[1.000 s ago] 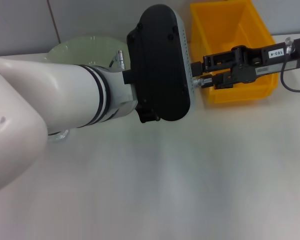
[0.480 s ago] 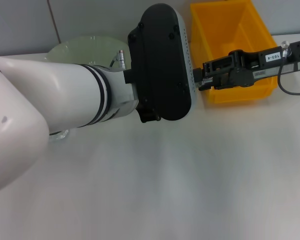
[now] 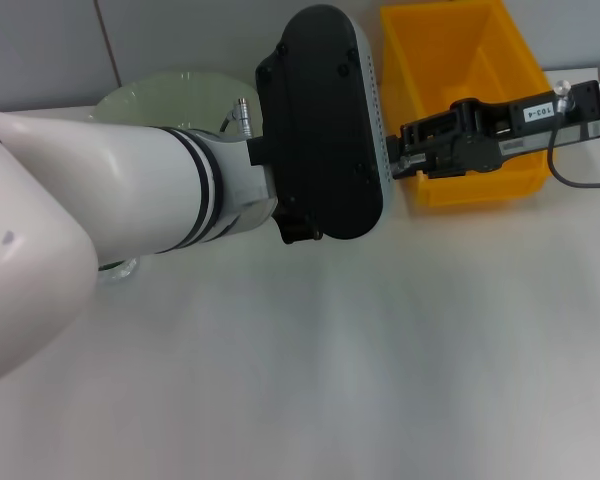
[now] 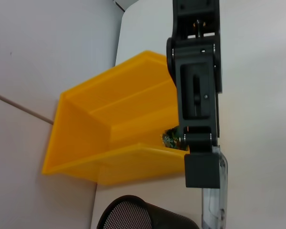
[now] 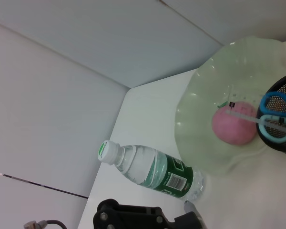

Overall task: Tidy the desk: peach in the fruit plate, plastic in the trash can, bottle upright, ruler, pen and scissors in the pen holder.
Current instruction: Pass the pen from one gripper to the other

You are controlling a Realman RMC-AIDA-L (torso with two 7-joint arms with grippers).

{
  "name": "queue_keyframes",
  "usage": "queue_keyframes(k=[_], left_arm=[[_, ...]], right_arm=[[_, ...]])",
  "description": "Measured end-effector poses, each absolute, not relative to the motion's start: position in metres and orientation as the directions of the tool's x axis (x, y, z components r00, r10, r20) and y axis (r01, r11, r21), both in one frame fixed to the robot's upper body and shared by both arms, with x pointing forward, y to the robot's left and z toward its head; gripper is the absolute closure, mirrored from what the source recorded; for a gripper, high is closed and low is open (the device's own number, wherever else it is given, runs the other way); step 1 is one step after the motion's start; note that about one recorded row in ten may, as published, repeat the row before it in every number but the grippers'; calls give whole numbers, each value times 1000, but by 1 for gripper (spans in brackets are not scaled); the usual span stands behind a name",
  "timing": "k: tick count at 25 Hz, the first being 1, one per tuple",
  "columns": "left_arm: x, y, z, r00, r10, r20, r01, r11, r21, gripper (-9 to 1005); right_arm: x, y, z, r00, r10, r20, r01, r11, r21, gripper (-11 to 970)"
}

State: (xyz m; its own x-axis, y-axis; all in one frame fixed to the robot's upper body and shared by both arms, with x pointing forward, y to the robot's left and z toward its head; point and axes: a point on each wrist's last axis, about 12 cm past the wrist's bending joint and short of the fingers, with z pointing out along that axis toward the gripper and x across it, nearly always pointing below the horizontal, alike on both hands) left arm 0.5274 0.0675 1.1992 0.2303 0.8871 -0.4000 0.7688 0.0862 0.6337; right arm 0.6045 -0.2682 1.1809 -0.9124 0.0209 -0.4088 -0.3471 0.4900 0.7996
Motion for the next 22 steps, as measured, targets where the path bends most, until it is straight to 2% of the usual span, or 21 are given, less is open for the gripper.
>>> queue_keyframes(k=[12,20,22], left_arm=[[531,69,1197,219,891,-398,771,92,631,814],[531,68,1197,219,890,-400,770,95,631,812],[532,69,1198,215,890,-403,769,99,631,812]], right_arm=[[606,-266,1181,-910,24,-414,-349,492,797,537],[607,-263,1180,-910,12,-414,-353,500,791,548],[607,-263,1180,-911,8,-413,-354,501,790,591]])
